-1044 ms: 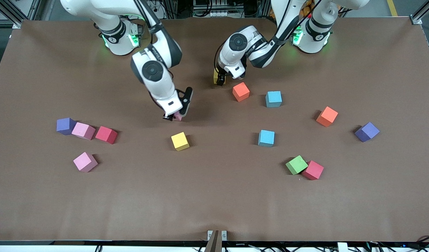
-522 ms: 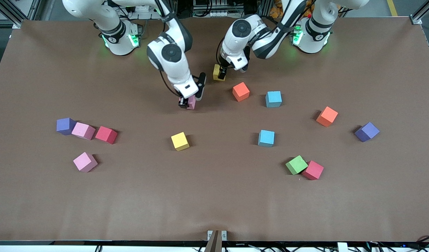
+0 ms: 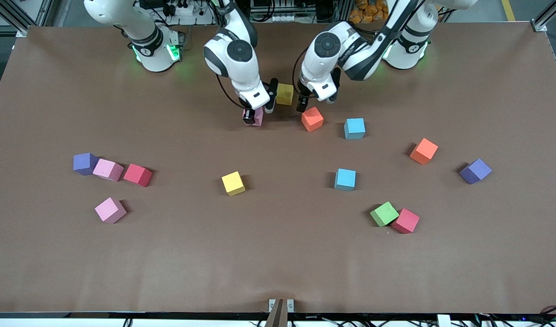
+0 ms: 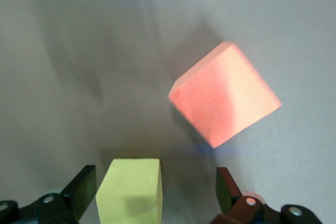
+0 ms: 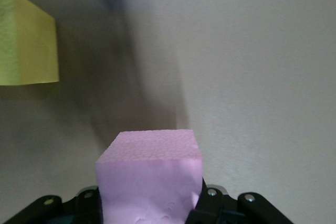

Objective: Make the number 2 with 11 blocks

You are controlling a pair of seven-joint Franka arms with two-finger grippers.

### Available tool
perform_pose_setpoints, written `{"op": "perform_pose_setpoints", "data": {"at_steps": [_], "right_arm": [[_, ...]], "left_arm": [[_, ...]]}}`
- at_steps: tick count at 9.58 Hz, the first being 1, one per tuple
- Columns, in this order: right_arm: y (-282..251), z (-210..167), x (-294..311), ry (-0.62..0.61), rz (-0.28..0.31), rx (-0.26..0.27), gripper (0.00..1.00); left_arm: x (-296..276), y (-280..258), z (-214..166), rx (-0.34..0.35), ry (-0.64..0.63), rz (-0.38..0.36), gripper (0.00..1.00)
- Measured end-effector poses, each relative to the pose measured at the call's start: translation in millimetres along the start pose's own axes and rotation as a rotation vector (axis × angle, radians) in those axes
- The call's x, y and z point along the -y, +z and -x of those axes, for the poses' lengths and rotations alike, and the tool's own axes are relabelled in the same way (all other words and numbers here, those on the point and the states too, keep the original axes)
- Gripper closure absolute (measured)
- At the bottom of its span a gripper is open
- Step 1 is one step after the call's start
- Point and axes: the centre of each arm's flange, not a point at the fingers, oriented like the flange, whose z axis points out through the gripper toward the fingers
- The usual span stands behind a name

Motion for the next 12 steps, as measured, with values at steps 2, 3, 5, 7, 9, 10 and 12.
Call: {"op": "perform_pose_setpoints", "data": {"at_steps": [2,3,5,7,9,10,12], "right_arm": [[6.4,-3.9,29.1,0.005,0.006,-0.002,0.44],[8.7,-5.9,42.3,0.013,0.005,0.001,0.44],[9.7,-11.8,63.0,0.044,0.006,-0.001,0.44],[10.5,-15.7,75.7,0.068,0.011,-0.012,0.44],[17.3,-16.7,89.2,0.078,0.018,-0.019,0.44],[22.5,-18.3,97.4,0.079,0.023,-0.02,0.44],[27.1,-20.1,104.0,0.075,0.03,-0.026,0.44]], "left_arm": [[-12.4,-19.9,-14.0,-0.031,0.192,-0.066,0.0],[-28.2,-32.3,-28.6,-0.027,0.246,-0.076,0.0],[-65.5,-55.8,-66.3,-0.009,0.29,-0.052,0.0],[-88.3,-63.7,-88.8,0.003,0.316,-0.074,0.0],[-98.3,-55.3,-86.1,0.019,0.325,-0.106,0.0],[-98.1,-46.6,-83.5,0.023,0.329,-0.123,0.0],[-95.7,-30.1,-80.0,0.028,0.336,-0.156,0.0]]}}
